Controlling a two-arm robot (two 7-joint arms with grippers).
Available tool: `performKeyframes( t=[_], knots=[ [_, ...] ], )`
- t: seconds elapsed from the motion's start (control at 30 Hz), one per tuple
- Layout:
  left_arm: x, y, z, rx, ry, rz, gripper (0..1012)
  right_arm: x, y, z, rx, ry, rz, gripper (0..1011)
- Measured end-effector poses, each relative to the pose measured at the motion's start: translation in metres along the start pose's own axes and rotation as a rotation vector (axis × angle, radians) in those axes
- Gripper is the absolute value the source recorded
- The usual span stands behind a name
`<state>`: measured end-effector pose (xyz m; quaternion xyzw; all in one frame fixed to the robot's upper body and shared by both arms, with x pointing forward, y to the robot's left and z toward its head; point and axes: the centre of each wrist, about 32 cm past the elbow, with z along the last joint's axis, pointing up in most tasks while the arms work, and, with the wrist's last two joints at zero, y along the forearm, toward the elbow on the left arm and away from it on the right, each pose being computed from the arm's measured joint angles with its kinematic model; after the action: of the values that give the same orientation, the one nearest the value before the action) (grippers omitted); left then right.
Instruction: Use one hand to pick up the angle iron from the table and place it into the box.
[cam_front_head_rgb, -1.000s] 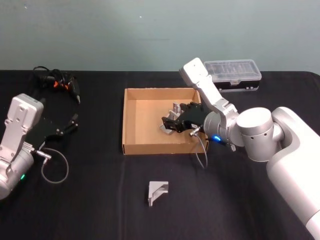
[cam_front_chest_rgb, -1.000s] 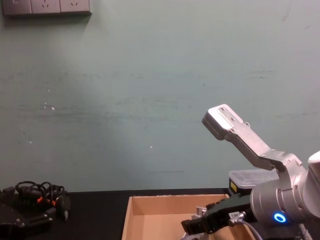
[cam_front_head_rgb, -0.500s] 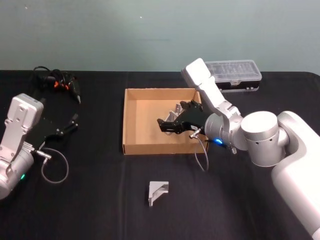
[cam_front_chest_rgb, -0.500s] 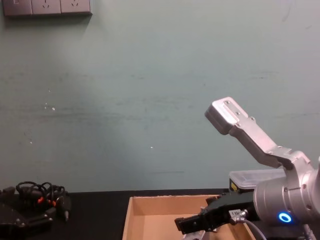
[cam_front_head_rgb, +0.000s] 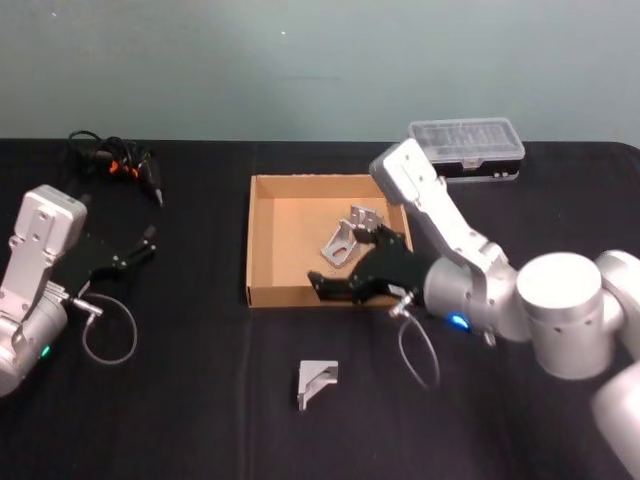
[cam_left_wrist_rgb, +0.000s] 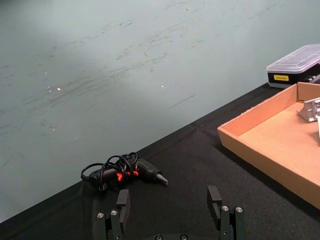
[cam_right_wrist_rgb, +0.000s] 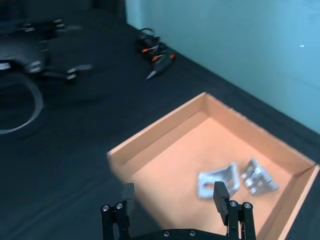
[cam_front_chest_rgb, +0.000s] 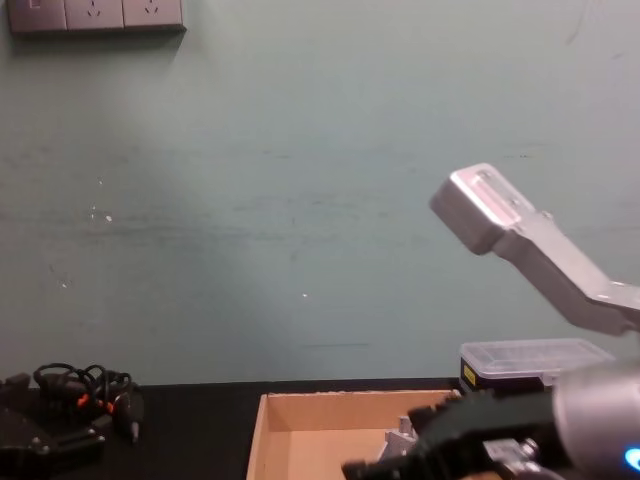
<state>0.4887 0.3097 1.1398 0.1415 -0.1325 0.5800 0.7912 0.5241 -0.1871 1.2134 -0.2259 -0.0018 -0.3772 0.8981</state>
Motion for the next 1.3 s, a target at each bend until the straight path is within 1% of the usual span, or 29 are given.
performKeyframes(
  t=[0.03, 0.07, 0.1, 0.13, 0.2, 0.23, 0.3, 0.33, 0.4, 0.43, 0.47, 0.53, 0.57, 0.73, 0.9, 1.07, 1.1, 1.2, 1.3],
  knots=[
    [0.0000, 0.0000, 0.0000, 0.000, 0.000, 0.000, 1011, -0.003, -0.004, -0.001, -0.001, -0.001, 0.007, 1004],
    [0.0000, 0.0000, 0.0000, 0.000, 0.000, 0.000, 1011, -0.007, -0.012, -0.004, -0.004, -0.002, 0.023, 1004],
    [0.0000, 0.0000, 0.0000, 0.000, 0.000, 0.000, 1011, -0.007, -0.012, -0.004, -0.004, -0.002, 0.023, 1004],
    [0.0000, 0.0000, 0.0000, 0.000, 0.000, 0.000, 1012, -0.011, -0.020, -0.007, -0.007, -0.002, 0.038, 1004],
    [0.0000, 0.0000, 0.0000, 0.000, 0.000, 0.000, 1011, -0.015, -0.027, -0.010, -0.006, -0.002, 0.050, 1004],
    [0.0000, 0.0000, 0.0000, 0.000, 0.000, 0.000, 1011, -0.018, -0.035, -0.013, -0.006, -0.005, 0.064, 1004],
    [0.0000, 0.0000, 0.0000, 0.000, 0.000, 0.000, 1011, -0.022, -0.042, -0.017, -0.002, -0.007, 0.080, 1004],
    [0.0000, 0.0000, 0.0000, 0.000, 0.000, 0.000, 1011, -0.025, -0.048, -0.020, 0.005, -0.009, 0.093, 1004],
    [0.0000, 0.0000, 0.0000, 0.000, 0.000, 0.000, 1011, -0.030, -0.055, -0.025, 0.018, -0.016, 0.112, 1004],
    [0.0000, 0.0000, 0.0000, 0.000, 0.000, 0.000, 1011, -0.030, -0.055, -0.025, 0.018, -0.016, 0.112, 1004],
    [0.0000, 0.0000, 0.0000, 0.000, 0.000, 0.000, 1011, -0.034, -0.060, -0.028, 0.034, -0.021, 0.127, 1004],
    [0.0000, 0.0000, 0.0000, 0.000, 0.000, 0.000, 1011, -0.037, -0.063, -0.031, 0.043, -0.024, 0.138, 1004],
    [0.0000, 0.0000, 0.0000, 0.000, 0.000, 0.000, 1011, -0.040, -0.065, -0.034, 0.051, -0.025, 0.150, 1004],
    [0.0000, 0.0000, 0.0000, 0.000, 0.000, 0.000, 1011, -0.049, -0.066, -0.041, 0.061, -0.007, 0.190, 1004],
    [0.0000, 0.0000, 0.0000, 0.000, 0.000, 0.000, 1011, -0.054, -0.067, -0.043, 0.055, 0.017, 0.202, 1004],
    [0.0000, 0.0000, 0.0000, 0.000, 0.000, 0.000, 1011, -0.062, -0.067, -0.043, 0.009, 0.041, 0.184, 1004],
    [0.0000, 0.0000, 0.0000, 0.000, 0.000, 0.000, 1011, -0.065, -0.066, -0.043, -0.009, 0.046, 0.180, 1004],
    [0.0000, 0.0000, 0.0000, 0.000, 0.000, 0.000, 1011, -0.070, -0.064, -0.042, -0.040, 0.058, 0.162, 1004],
    [0.0000, 0.0000, 0.0000, 0.000, 0.000, 0.000, 1011, -0.073, -0.062, -0.041, -0.054, 0.072, 0.154, 1004]
  ],
)
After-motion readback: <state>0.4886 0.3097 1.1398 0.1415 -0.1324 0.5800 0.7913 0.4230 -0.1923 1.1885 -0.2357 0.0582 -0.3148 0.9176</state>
